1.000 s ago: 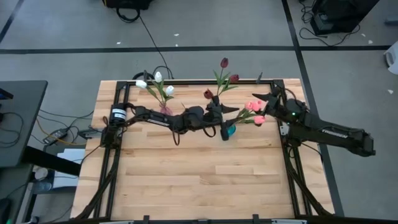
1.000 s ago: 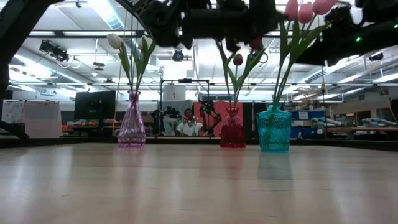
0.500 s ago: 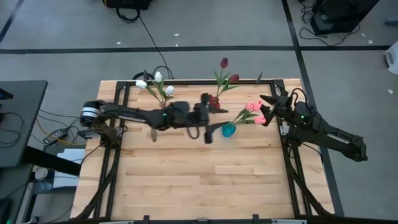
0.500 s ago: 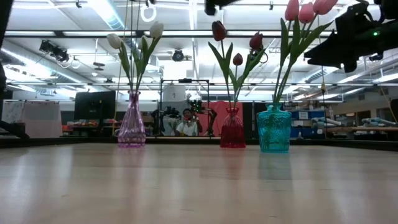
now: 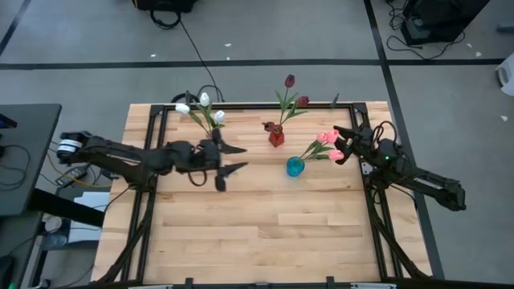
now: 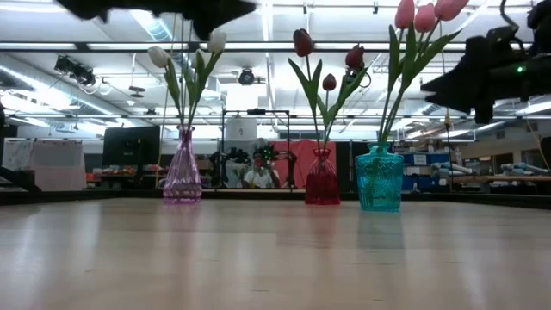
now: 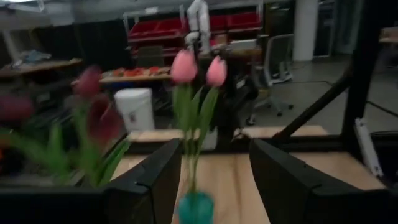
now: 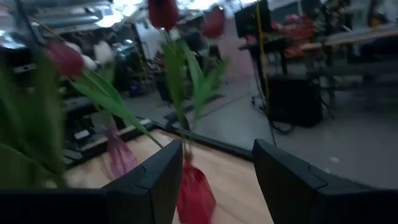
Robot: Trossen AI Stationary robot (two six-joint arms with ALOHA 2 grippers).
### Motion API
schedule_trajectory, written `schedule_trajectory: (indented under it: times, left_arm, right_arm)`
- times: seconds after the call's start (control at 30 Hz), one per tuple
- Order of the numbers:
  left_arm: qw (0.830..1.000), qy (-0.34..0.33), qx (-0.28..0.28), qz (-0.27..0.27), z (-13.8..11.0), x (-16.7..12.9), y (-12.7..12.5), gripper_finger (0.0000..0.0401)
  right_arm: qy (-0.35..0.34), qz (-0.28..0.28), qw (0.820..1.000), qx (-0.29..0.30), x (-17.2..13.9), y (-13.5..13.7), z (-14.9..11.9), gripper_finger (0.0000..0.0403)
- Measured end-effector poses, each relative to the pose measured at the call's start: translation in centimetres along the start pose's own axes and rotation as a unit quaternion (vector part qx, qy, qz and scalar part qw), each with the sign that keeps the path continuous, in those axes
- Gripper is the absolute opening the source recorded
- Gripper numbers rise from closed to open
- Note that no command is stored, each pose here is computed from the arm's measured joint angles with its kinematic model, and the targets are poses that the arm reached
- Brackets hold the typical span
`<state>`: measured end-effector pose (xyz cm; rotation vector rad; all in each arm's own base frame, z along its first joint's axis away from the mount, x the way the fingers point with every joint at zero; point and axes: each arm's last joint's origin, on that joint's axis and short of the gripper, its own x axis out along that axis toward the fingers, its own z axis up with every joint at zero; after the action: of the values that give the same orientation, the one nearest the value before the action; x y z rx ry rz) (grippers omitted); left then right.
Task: Sort flowers into vase by color
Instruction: Return to Home Position
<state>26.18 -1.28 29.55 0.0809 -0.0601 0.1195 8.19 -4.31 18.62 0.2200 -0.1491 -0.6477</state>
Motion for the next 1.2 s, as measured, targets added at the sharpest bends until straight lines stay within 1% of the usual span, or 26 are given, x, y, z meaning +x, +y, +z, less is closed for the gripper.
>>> schedule_trajectory:
  times: [0.13,0.37,0.53,0.6,0.67,0.77,0.83,0.97,1.1,1.2]
  left_arm:
    - [1.000,-0.003,-0.020,0.024,-1.4,-3.5,0.7,0.0195]
    - [0.996,-0.041,-0.069,0.029,-3.1,-9.3,1.6,0.0195]
    - [0.995,-0.038,-0.082,0.043,-3.9,-12.6,2.3,0.0189]
    - [0.995,-0.037,-0.086,0.043,-3.9,-13.4,2.4,0.0185]
    - [0.995,-0.027,-0.089,0.042,-4.2,-14.1,2.5,0.0181]
    - [0.995,-0.026,-0.091,0.037,-4.2,-14.7,2.5,0.0176]
    - [0.995,-0.033,-0.087,0.025,-4.0,-15.0,2.5,0.0173]
    - [0.995,-0.050,-0.086,0.009,-3.7,-15.8,2.6,0.0172]
    - [0.994,-0.068,-0.087,0.000,-3.5,-16.7,2.7,0.0172]
    - [0.990,-0.095,-0.102,-0.014,-4.1,-17.5,2.8,0.0172]
  right_arm:
    - [0.017,-0.022,0.999,0.015,0.2,-0.4,-1.4,0.0206]
    - [0.006,0.004,1.000,0.026,0.3,-0.1,-1.6,0.0206]
    - [0.010,0.012,1.000,0.006,0.2,0.1,-1.7,0.0206]
    - [0.009,0.011,1.000,0.022,0.2,0.1,-1.7,0.0206]
    - [0.018,0.023,0.998,0.053,0.2,0.1,-1.7,0.0206]
    - [0.040,0.075,0.990,0.115,0.3,0.5,-1.8,0.0206]
    - [0.036,0.095,0.986,0.134,0.2,0.7,-1.6,0.0206]
    - [0.039,0.106,0.987,0.112,0.2,0.7,-1.6,0.0206]
    - [0.038,0.107,0.988,0.109,0.2,0.7,-1.6,0.0206]
    - [0.037,0.107,0.988,0.109,0.2,0.7,-1.6,0.0206]
